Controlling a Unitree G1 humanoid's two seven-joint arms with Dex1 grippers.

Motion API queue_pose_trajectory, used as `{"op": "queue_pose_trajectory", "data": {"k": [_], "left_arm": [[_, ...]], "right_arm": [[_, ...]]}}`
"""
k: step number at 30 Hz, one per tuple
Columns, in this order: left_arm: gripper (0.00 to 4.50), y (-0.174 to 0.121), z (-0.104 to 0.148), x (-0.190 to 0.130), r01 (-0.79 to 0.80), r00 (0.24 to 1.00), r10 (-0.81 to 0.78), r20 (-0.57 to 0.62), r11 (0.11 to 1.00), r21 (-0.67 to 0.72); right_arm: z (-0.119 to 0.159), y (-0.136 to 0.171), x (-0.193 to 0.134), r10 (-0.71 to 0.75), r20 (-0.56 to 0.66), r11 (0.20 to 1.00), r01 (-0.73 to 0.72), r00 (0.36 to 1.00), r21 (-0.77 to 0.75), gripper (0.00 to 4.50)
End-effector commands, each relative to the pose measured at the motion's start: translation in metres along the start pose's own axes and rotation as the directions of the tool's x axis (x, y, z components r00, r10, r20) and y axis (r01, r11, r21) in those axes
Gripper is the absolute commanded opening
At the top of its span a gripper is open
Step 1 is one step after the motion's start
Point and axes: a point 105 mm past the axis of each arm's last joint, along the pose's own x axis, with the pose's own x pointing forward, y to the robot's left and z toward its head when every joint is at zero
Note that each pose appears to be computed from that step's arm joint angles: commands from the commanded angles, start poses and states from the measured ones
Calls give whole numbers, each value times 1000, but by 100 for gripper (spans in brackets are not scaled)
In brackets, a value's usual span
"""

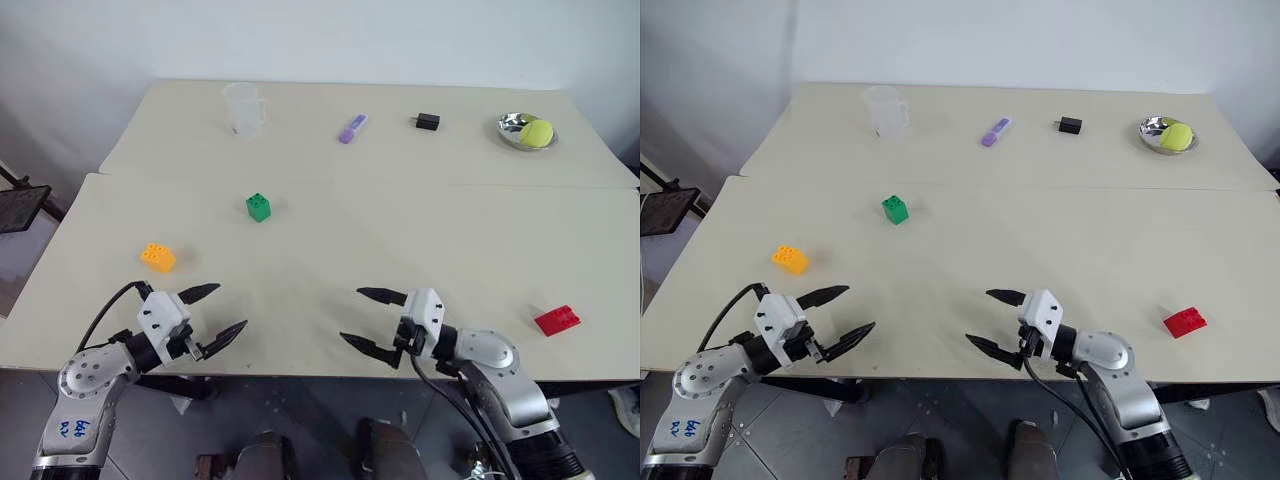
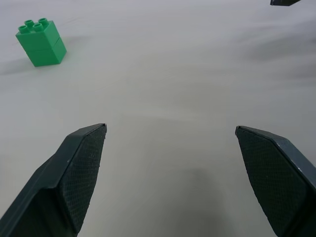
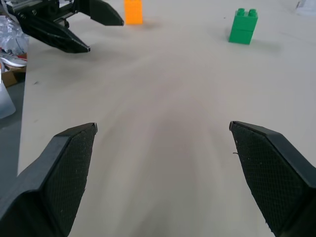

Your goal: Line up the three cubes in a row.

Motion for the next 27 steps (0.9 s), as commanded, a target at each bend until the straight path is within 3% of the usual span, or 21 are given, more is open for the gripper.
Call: {"op": "queue_pose_trajectory", "data": {"k": [1,6,9,12,16,19,22,27], "left_arm": [[446,10,9,2,-36,999,38,39,998,-53],[446,2,28,6,67,990,-58,125,995,-69],[446,-5,38,19,145,981,-139,132,989,-35],[446,-12,42,30,218,968,-218,122,976,11],[446,-25,55,54,341,927,-349,141,937,78],[446,-31,62,68,380,905,-386,179,922,71],[446,-42,62,77,437,877,-444,184,896,78],[446,-49,63,87,474,856,-479,192,877,74]], "right_arm": [[11,-5,-1,-35,53,999,35,998,4,450],[37,-19,-4,-131,160,989,119,978,87,450],[71,-43,-24,-311,228,949,315,923,22,450],[91,-53,-44,-364,243,929,368,899,30,450],[109,-90,-129,-578,140,808,588,804,-46,450],[107,-100,-206,-731,15,674,724,683,-145,450],[95,-91,-265,-810,-106,585,786,576,-200,450],[59,-54,-320,-794,-342,562,821,502,-99,450]]}}
